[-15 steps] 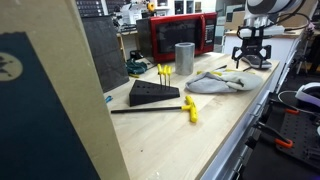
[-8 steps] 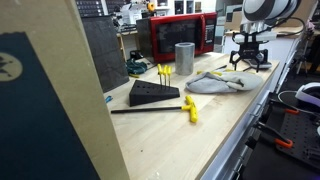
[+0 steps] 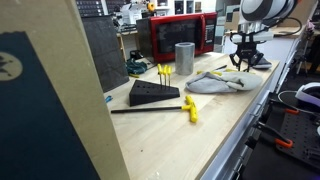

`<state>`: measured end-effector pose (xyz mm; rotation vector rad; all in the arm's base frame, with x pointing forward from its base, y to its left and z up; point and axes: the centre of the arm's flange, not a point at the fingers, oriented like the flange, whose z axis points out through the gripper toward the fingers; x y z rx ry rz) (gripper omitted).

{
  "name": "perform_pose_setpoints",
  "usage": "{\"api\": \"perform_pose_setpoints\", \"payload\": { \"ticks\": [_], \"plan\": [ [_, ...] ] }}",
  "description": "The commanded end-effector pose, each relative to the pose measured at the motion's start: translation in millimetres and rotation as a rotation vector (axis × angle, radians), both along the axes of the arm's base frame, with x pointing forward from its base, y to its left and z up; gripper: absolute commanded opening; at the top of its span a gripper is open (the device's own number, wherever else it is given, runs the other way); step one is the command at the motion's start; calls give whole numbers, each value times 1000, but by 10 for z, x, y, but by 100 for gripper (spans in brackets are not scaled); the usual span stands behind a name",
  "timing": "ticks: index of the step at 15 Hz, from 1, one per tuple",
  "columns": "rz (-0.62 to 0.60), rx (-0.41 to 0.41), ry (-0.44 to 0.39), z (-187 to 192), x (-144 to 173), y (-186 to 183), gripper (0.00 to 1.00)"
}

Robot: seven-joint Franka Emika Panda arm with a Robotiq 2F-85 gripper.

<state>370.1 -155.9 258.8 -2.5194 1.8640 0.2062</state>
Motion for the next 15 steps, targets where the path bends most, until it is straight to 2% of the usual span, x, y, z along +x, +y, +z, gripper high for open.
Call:
{"api": "perform_pose_setpoints", "payload": {
  "ticks": [1,3,5,6,7,8,11,13,15],
  "plan": [
    [-17,-15,-5,23,64,28,5],
    [-13,-15,-8,36,68,28,0],
    [-6,-12,-7,36,68,36,4],
    [-2,-10,-6,34,70,42,14],
    [3,-6,-6,32,73,48,40],
    [5,-5,-7,34,73,49,40],
    [10,-2,-12,41,78,49,63],
    [14,6,-14,35,89,50,74],
    [16,17,-16,30,104,49,91]
  ]
}}
